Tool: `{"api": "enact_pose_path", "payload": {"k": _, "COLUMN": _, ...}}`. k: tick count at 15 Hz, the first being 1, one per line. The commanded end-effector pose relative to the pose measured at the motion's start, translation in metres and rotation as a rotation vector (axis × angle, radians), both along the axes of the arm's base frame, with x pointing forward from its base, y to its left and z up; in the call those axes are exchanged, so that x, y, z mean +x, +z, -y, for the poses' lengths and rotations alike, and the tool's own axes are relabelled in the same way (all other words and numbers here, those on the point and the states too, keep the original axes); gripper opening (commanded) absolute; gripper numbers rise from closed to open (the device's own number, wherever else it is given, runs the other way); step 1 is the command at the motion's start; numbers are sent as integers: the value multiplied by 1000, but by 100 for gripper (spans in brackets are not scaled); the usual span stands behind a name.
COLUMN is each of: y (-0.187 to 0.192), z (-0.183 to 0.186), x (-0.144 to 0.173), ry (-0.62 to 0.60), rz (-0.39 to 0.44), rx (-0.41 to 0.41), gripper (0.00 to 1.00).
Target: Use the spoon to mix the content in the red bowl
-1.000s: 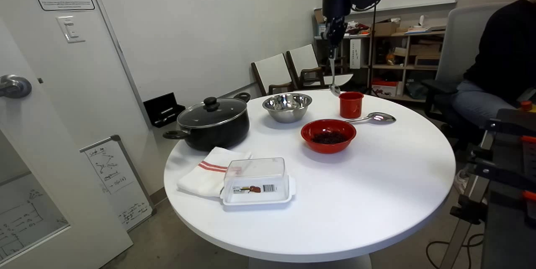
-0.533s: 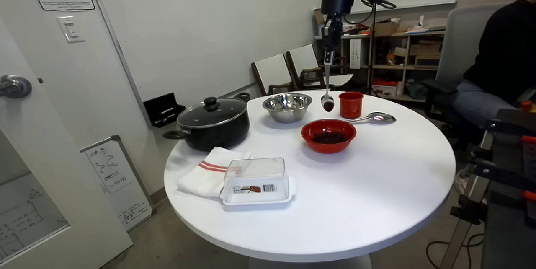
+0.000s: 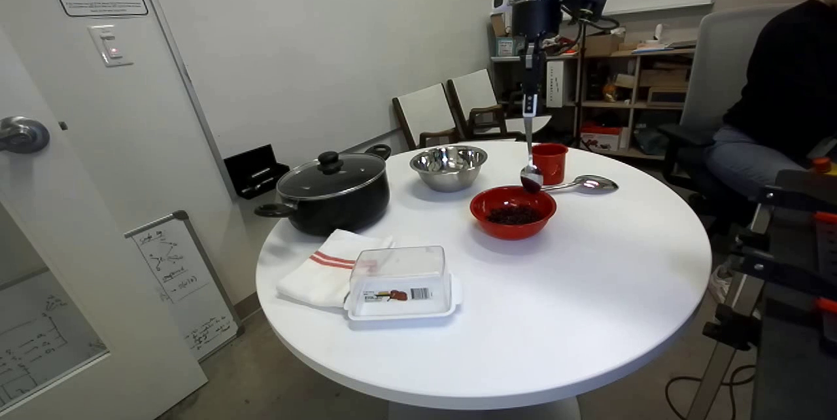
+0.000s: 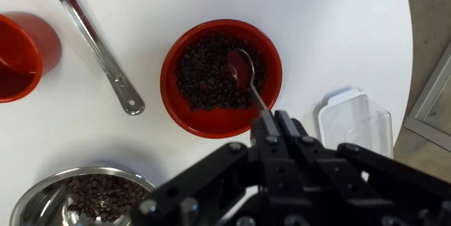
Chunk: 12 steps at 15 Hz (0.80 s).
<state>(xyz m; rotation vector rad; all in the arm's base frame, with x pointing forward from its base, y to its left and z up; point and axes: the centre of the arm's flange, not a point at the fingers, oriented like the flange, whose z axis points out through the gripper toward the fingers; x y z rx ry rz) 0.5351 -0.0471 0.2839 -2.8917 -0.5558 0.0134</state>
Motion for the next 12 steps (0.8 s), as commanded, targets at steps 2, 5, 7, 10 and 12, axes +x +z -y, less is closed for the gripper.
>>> {"api": "enact_pose_path", "payload": {"k": 2, "y": -20, "z": 1, "x": 0, "ry": 70, "rz": -27, "rx": 38, "gripper": 1}}
{"api": "enact_pose_path", "payload": {"k": 5, "y": -28, "z": 4, "x": -4, "ry": 108, "rz": -11, "rx": 80, "gripper": 1}}
{"api": "enact_pose_path", "payload": {"k": 7, "y": -33, "z": 6, "x": -5, "ry": 122, "rz": -6, "rx": 101, "gripper": 1}}
{"api": "enact_pose_path", "payload": {"k": 10, "y": -37, "z": 10, "x": -8, "ry": 144, "rz": 28, "rx": 111, "gripper": 1}}
{"api": "enact_pose_path", "payload": {"k": 12, "y": -39, "z": 11, "x": -7, "ry": 161, "rz": 65, "rx": 100, "gripper": 1}}
